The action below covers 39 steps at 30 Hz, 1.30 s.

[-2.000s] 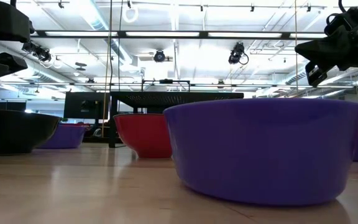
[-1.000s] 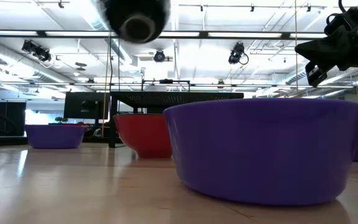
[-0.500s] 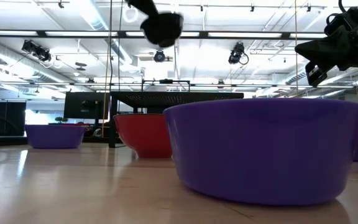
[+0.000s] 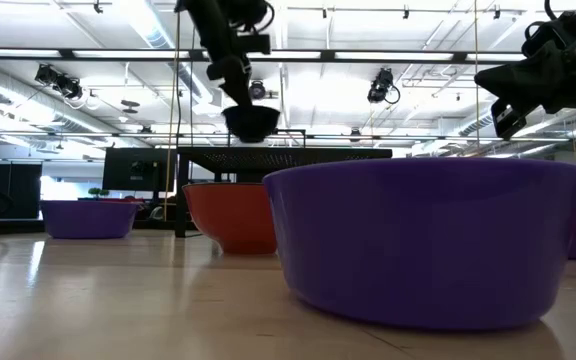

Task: Pick & Place Mini bowls
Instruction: Put the left black bowl on the shelf

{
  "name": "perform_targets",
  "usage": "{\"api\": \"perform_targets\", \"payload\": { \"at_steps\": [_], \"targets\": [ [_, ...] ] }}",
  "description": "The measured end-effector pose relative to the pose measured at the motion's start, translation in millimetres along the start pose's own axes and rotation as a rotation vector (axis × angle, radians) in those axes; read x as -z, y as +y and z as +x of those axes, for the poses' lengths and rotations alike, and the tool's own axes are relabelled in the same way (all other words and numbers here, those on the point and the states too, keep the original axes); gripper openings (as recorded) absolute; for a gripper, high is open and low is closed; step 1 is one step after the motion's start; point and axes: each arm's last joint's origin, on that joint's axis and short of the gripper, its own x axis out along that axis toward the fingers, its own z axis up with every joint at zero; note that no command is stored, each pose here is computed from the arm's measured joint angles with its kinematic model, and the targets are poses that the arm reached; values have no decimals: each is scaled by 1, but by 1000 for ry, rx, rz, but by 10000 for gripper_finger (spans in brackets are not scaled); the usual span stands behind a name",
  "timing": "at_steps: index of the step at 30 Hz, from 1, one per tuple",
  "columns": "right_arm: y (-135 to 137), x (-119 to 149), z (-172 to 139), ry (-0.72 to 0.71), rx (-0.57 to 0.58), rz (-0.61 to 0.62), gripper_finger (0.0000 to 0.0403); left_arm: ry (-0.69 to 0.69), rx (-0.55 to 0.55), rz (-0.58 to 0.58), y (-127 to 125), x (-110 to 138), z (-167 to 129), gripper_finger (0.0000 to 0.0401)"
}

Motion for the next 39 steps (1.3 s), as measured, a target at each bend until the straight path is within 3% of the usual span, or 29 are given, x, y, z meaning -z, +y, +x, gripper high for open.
{"api": "perform_targets", "payload": {
  "at_steps": [16,30,39],
  "targets": [
    [0,0,0,0,0,0,20,48,21,-195,-1,6,6,11],
    [0,0,0,1,0,0,20,82,1,-157,-19,-5,11,10],
    [0,0,0,1,0,0,20,85,-23,-162,-16,-6,19,11]
  ]
}}
